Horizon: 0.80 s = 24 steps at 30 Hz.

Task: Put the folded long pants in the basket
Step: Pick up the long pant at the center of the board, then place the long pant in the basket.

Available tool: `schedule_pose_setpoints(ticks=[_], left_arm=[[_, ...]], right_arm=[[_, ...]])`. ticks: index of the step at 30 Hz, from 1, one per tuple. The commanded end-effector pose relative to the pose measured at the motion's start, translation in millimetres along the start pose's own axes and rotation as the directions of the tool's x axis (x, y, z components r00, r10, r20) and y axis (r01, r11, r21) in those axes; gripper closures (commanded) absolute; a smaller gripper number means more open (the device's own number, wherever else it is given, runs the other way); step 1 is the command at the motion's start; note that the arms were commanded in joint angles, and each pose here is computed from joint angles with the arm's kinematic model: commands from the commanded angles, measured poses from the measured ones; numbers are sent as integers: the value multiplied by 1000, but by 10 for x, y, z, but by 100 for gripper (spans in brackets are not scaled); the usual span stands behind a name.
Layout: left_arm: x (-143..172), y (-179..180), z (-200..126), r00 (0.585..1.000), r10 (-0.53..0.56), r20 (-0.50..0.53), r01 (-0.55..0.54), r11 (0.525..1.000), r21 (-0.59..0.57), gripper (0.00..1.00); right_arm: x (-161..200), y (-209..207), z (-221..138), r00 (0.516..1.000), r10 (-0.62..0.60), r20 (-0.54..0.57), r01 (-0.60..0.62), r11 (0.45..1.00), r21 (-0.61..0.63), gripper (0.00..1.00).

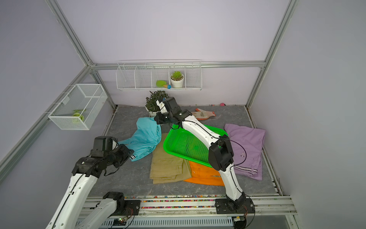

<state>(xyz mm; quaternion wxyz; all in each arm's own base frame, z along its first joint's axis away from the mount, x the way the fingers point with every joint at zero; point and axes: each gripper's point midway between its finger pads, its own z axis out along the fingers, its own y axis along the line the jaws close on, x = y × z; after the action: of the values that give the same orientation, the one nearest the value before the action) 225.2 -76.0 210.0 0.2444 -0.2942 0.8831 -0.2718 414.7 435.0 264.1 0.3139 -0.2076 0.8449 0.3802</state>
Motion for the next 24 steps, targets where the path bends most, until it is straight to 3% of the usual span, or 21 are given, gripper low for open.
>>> schedule_pose_setpoints(ticks=[1, 7, 11, 17, 24], left_arm=[[-56, -250, -262, 995, 94, 13, -95, 994, 62, 100], [-74, -849, -471, 981, 193, 8, -186, 935, 302, 100], [-157, -1180, -441, 970, 244, 6, -227, 892, 390, 100], [-124, -1741, -33, 924, 378, -54, -322, 847, 422, 100], [-79, -2137, 582, 858, 492, -147, -390, 810, 438, 100]], right_arm=[[-180, 150, -612, 997, -54, 53, 53, 998, 24, 100], [-237, -111, -1468, 985, -2, 174, -15, 995, 96, 100], [-189, -394, -2083, 962, 21, 272, -71, 982, 176, 100], [28, -928, -2747, 915, 110, 389, -234, 928, 289, 100], [374, -1349, -3136, 886, 137, 442, -338, 845, 416, 100]])
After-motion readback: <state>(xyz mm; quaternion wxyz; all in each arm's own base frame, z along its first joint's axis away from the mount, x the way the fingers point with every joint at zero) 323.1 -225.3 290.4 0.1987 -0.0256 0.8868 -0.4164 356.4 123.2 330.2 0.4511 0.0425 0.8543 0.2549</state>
